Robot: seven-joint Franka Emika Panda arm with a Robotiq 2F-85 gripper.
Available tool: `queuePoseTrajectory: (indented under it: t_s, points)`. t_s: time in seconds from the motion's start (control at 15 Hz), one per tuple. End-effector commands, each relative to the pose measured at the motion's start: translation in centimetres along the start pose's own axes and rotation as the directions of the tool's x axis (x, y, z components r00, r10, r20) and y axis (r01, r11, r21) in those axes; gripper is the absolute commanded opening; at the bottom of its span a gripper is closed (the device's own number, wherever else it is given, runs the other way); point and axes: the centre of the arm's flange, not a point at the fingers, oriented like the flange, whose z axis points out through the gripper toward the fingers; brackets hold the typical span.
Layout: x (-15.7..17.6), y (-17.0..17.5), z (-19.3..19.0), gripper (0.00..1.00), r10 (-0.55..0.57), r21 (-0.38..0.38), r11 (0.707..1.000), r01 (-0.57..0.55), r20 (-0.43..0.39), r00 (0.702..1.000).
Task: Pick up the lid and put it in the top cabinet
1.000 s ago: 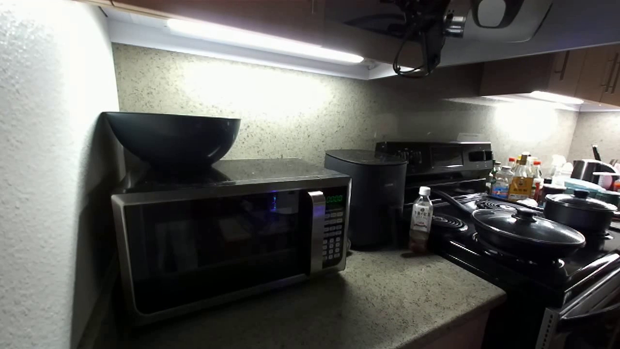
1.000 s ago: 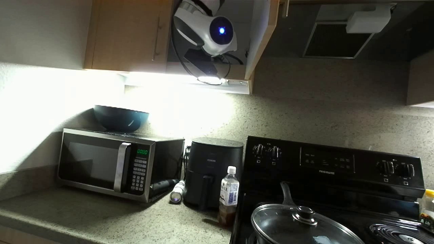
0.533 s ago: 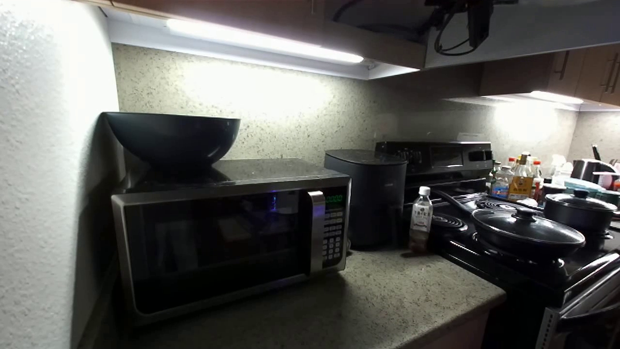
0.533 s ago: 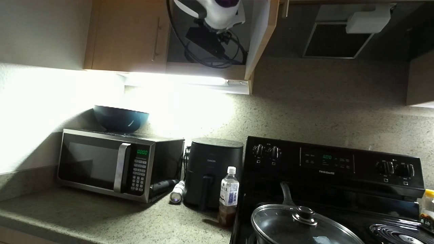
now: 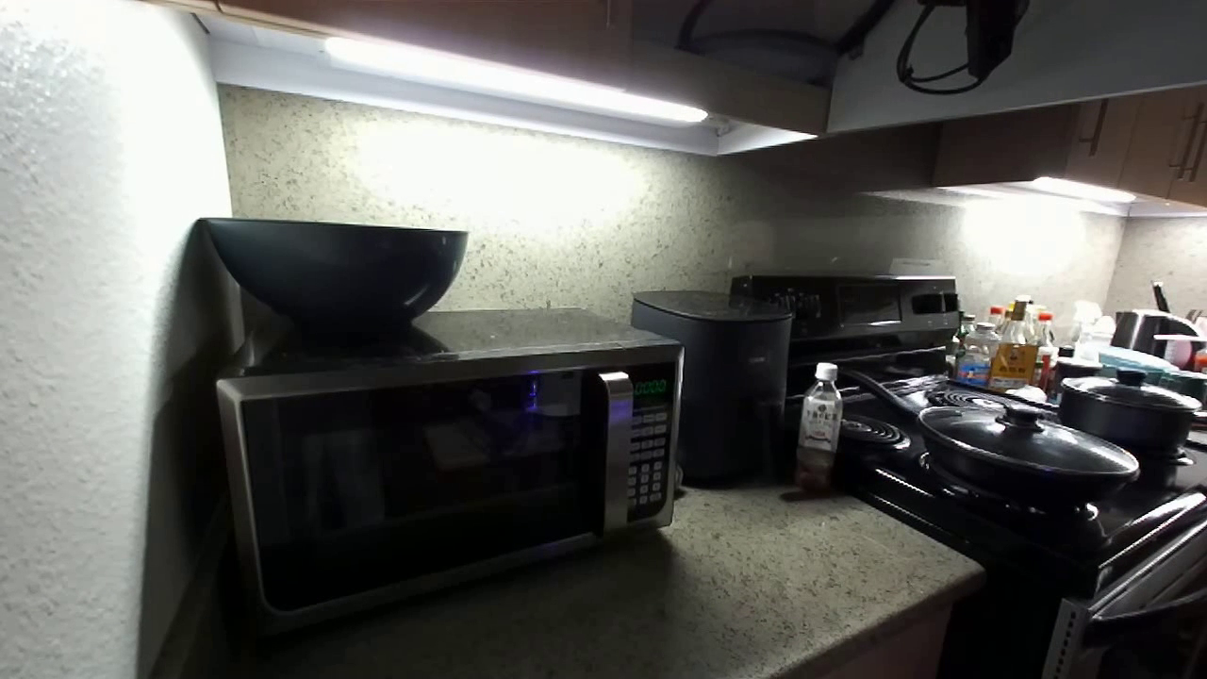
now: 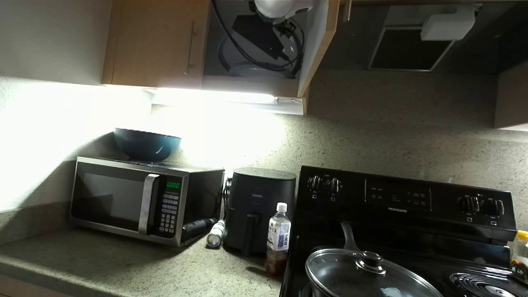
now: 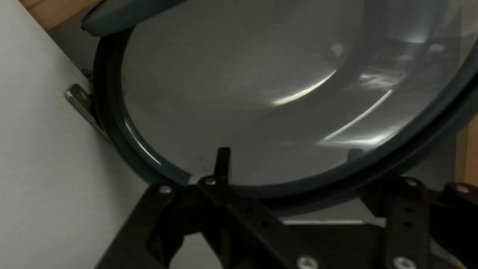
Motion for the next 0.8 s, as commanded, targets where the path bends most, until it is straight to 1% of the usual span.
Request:
queuePoseTrajectory:
  t_s: [0.0,0.2,0.33,0.4,0.47,0.53,0.6,0.73]
  points:
    - [-1.7,0.6,0.7,0.48,0.018,-0.005,1.000,-0.018,-0.057,0.998]
    - [-2.4,0.8,1.7,0.30,0.046,-0.009,0.999,-0.047,-0.082,0.996]
    - [-3.5,0.2,3.0,0.17,0.054,0.016,0.998,-0.053,-0.100,0.993]
    - [-4.4,-0.6,4.1,0.12,0.045,0.046,0.998,-0.040,-0.112,0.993]
    - [-5.0,-1.7,5.1,0.04,0.031,0.079,0.997,-0.021,-0.131,0.991]
    - [-5.6,-3.0,6.3,0.01,0.027,0.119,0.993,-0.009,-0.150,0.988]
    - [-6.1,-4.4,7.6,0.00,0.025,0.154,0.988,0.002,-0.174,0.984]
    - [-6.9,-7.0,9.7,0.02,0.032,0.218,0.976,0.014,-0.208,0.978]
